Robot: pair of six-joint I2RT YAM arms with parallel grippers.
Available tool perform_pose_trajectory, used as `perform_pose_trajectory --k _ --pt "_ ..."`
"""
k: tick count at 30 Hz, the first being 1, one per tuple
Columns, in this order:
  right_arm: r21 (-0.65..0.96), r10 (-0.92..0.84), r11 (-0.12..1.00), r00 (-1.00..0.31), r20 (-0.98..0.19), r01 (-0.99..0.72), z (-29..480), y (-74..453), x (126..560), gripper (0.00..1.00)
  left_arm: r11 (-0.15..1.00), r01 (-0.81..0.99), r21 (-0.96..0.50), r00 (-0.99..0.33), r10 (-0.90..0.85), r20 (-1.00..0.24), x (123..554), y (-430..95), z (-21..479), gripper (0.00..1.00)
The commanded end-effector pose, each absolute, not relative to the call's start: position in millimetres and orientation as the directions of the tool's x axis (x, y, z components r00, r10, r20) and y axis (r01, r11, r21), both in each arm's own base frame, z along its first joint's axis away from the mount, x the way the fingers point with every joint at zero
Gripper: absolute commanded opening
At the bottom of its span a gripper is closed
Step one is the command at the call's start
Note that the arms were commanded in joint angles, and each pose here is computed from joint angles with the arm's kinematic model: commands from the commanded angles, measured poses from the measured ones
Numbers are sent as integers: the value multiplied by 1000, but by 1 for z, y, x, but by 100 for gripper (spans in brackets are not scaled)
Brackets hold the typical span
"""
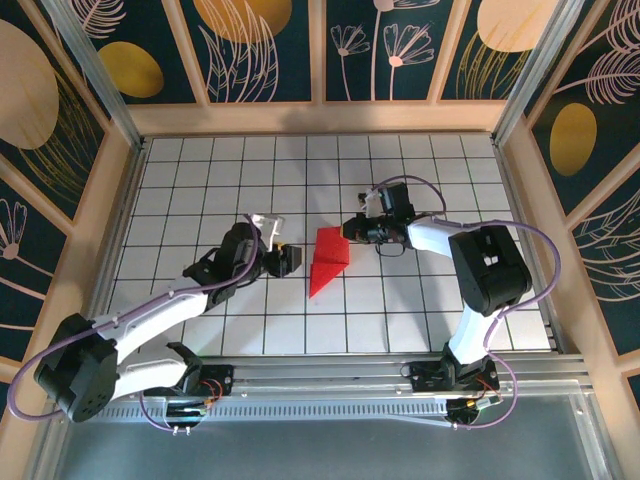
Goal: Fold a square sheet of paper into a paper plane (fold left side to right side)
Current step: Place the paper at the center of the table, then fold the wing for the fifth time at the center of the table.
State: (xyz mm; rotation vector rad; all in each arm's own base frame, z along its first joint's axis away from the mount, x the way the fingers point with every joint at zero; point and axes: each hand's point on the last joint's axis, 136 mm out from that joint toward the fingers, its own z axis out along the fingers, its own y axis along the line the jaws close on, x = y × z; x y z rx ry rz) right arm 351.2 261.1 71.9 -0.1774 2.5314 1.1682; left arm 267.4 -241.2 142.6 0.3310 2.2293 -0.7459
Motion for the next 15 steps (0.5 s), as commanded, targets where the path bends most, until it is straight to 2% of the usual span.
perform_pose_trajectory --k 1,9,15 --pt "706 48 691 -965 -259 -155 60 254 349 0 848 431 -308 -679 80 -730 256 -233 139 55" --pt "713 77 698 -982 -174 -72 54 253 351 0 832 535 -144 -658 304 -689 229 -275 114 55" --pt "715 79 697 -986 -148 -52 52 254 350 0 809 587 -36 -631 430 -646 225 -312 90 57"
